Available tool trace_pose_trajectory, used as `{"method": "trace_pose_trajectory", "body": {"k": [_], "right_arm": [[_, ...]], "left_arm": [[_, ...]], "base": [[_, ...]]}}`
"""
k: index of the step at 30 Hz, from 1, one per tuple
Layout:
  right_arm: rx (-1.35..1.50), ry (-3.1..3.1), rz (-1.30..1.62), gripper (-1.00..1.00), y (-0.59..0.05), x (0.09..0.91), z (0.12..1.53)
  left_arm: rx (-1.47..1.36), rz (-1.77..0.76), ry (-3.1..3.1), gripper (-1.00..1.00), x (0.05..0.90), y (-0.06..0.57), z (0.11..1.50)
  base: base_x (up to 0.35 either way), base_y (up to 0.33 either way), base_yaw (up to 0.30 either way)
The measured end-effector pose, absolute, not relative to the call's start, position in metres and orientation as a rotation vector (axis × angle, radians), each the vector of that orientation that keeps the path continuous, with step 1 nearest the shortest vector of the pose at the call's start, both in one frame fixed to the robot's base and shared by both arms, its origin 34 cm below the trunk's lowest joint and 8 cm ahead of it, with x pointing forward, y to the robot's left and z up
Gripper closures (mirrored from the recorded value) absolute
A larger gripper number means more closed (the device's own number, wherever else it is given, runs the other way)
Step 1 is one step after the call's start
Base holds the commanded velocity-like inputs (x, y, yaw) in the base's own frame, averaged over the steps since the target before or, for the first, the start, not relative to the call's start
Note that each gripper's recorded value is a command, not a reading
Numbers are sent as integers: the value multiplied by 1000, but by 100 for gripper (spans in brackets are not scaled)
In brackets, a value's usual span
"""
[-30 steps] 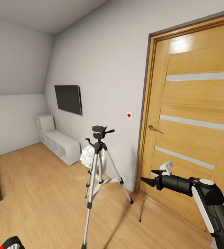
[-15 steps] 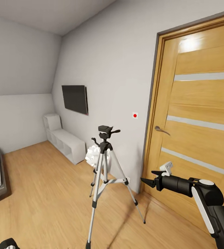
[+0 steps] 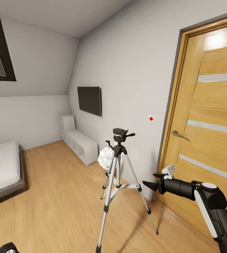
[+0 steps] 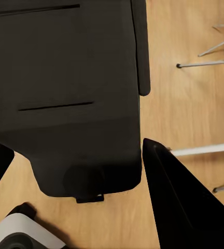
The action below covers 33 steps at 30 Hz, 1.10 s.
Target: Attach the digital camera to the camera tripod in the bedroom.
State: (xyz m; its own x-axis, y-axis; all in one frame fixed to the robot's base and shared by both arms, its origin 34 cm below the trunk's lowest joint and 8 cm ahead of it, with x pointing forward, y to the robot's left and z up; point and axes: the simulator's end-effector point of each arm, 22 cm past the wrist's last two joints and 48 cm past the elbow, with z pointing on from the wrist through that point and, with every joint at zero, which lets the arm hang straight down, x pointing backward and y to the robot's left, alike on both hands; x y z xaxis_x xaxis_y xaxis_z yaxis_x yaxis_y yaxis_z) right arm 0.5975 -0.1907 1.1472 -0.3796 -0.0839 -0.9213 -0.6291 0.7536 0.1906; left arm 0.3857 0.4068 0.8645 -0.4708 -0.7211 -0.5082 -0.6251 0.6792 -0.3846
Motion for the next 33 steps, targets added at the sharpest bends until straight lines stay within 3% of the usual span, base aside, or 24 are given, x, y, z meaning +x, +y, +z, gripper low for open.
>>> {"method": "trace_pose_trajectory", "body": {"k": [7,16,22,33], "right_arm": [[-546,1894,645,-100,-191,597,1147],[-545,1895,645,-100,-191,598,1147],[-545,1896,646,-100,-191,598,1147],[-545,1897,647,-100,-191,597,1146]], "left_arm": [[-1033,-187,2237,100,385,406,863],[-1036,-181,2240,100,384,407,862],[-1036,-179,2240,100,384,407,862],[-1035,-186,2241,100,384,407,862]], "base": [[270,-64,51],[216,-236,11],[58,-278,142],[5,-40,231]]}}
